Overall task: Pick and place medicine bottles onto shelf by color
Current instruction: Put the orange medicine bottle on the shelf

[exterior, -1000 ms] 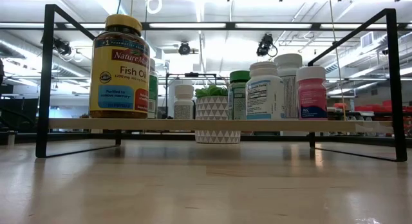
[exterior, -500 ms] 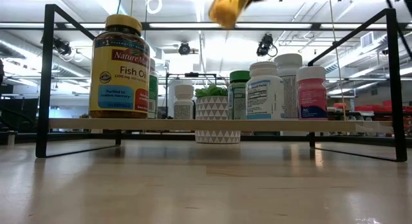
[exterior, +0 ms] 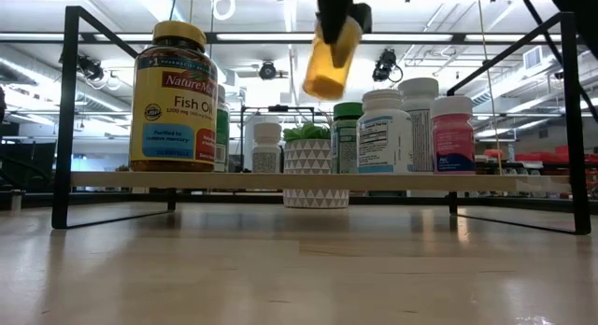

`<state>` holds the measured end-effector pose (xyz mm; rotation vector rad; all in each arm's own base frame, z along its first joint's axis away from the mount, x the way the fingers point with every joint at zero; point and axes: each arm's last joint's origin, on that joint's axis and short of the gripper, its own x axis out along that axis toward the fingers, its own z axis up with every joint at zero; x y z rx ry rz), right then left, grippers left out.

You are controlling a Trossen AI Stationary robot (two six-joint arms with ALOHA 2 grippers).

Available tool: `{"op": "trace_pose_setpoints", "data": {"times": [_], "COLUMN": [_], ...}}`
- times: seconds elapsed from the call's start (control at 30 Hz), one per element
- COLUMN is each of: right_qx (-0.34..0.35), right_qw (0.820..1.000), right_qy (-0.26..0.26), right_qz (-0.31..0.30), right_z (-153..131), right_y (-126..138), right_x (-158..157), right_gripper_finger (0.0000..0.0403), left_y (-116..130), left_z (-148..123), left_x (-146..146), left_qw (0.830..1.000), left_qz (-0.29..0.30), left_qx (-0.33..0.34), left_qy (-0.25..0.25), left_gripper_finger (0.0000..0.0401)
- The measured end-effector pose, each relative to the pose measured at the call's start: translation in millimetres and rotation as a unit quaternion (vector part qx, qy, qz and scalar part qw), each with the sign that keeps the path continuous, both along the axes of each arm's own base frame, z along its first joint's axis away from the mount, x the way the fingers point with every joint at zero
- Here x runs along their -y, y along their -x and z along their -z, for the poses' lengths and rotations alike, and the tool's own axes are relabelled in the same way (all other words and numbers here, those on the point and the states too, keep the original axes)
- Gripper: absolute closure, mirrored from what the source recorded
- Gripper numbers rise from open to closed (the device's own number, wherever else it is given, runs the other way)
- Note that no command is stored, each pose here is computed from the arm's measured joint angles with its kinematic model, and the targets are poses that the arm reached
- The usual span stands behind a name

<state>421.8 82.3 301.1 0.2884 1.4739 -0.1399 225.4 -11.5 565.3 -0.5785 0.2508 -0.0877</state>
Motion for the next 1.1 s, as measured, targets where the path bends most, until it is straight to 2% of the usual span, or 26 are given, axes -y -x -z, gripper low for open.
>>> {"op": "trace_pose_setpoints", "data": {"times": [0.4,0.63,0.87,1.1], "right_qx": [-0.010,-0.005,-0.031,-0.033], "right_qw": [0.998,0.997,0.995,0.996], "right_qy": [0.049,0.054,0.058,0.057], "right_qz": [-0.041,-0.059,-0.075,-0.063], "right_z": [28.5,37.7,53.6,61.3], "right_y": [-17.7,-24.5,-29.5,-32.8], "right_x": [11.4,12.8,19.9,32.3], "right_gripper_finger": [0.0180,0.0180,0.0180,0.0180], "left_y": [-0.1,0.2,0.2,0.0], "left_z": [1.2,2.6,2.5,2.6], "left_x": [0.3,0.2,0.3,0.2], "left_qw": [1.000,1.000,1.000,1.000], "left_qz": [-0.002,-0.001,-0.001,-0.001], "left_qx": [-0.008,-0.015,-0.014,-0.015], "left_qy": [0.010,0.008,0.008,0.009], "left_gripper_finger": [0.0216,0.0220,0.0218,0.0222]}}
